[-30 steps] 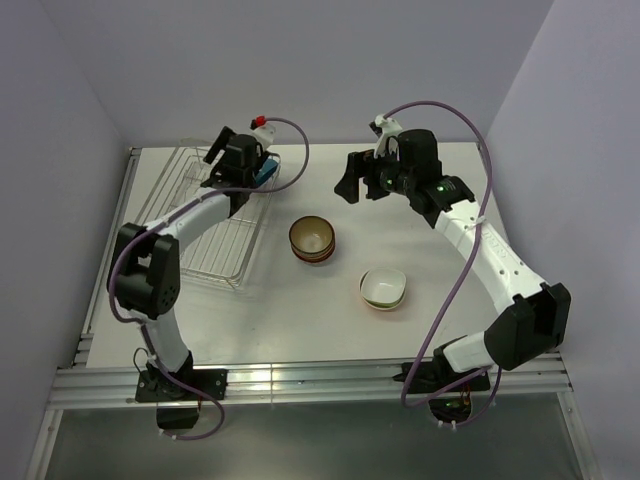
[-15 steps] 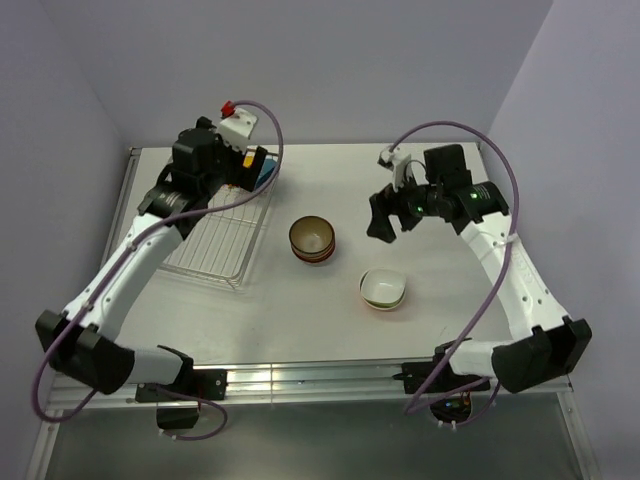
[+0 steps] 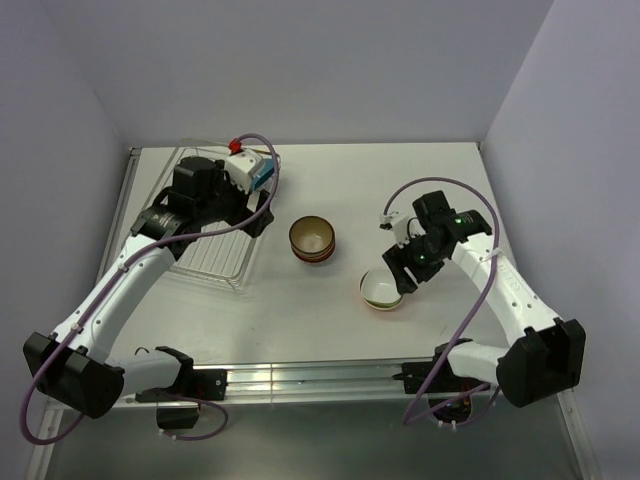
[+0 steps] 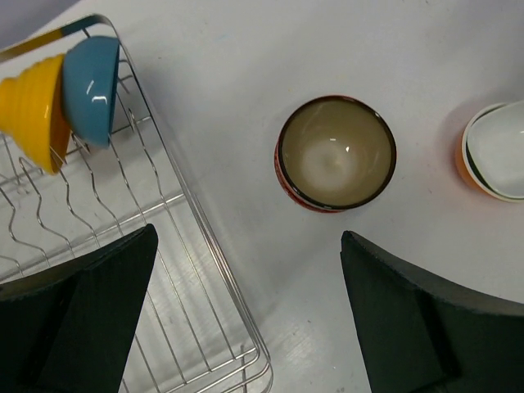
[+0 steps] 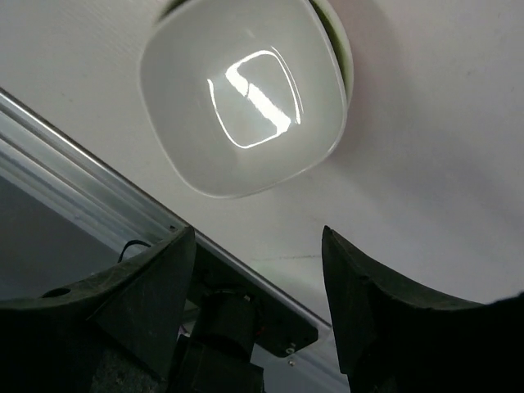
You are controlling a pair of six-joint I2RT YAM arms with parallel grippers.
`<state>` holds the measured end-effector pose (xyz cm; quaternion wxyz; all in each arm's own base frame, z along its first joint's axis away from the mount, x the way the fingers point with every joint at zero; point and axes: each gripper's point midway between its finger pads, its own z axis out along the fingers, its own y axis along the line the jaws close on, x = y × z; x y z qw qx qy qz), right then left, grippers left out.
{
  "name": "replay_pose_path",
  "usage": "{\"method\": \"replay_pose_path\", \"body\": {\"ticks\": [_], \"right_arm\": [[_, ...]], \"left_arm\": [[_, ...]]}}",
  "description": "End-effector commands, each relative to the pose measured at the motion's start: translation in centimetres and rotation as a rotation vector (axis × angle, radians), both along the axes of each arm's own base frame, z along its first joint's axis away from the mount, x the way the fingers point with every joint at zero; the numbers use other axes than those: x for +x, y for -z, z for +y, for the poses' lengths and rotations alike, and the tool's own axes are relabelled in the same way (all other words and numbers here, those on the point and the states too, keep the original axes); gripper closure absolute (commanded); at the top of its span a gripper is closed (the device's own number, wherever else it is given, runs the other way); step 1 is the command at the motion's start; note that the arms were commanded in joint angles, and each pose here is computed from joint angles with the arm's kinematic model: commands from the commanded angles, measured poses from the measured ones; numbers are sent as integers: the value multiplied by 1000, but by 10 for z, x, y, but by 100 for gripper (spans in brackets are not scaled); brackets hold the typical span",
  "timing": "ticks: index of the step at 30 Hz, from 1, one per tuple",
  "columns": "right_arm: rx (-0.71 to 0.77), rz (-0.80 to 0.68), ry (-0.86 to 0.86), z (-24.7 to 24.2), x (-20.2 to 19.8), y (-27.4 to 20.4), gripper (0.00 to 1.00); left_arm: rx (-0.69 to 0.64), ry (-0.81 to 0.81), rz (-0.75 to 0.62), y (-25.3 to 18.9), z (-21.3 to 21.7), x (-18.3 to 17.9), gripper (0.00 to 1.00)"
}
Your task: Load the bowls into the dish rack
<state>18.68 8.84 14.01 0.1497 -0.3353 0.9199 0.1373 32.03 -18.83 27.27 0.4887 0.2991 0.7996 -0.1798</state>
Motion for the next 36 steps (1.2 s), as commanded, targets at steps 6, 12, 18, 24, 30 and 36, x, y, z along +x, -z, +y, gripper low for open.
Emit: {"method": "replay_pose_path", "body": {"ticks": [6, 12, 18, 24, 30, 36], "right_arm": [[-108, 36, 178, -15, 21, 25, 31], [-121, 77, 200, -12, 33, 40, 36], [-124, 121, 208, -9, 35, 53, 50], [-119, 158, 210, -5, 36, 57, 75], [-82, 151, 231, 1, 42, 40, 100], [-23, 83, 234, 8, 54, 6, 100]], "left_arm": [[-25, -31, 11, 0, 4, -8, 1], [-15, -51, 15, 4, 8, -6, 1], [-11, -58, 22, 7, 9, -7, 0], [-7, -69, 24, 6, 10, -5, 1], [-5, -76, 27, 5, 12, -7, 1], [-1, -81, 15, 0, 14, -8, 1]]}}
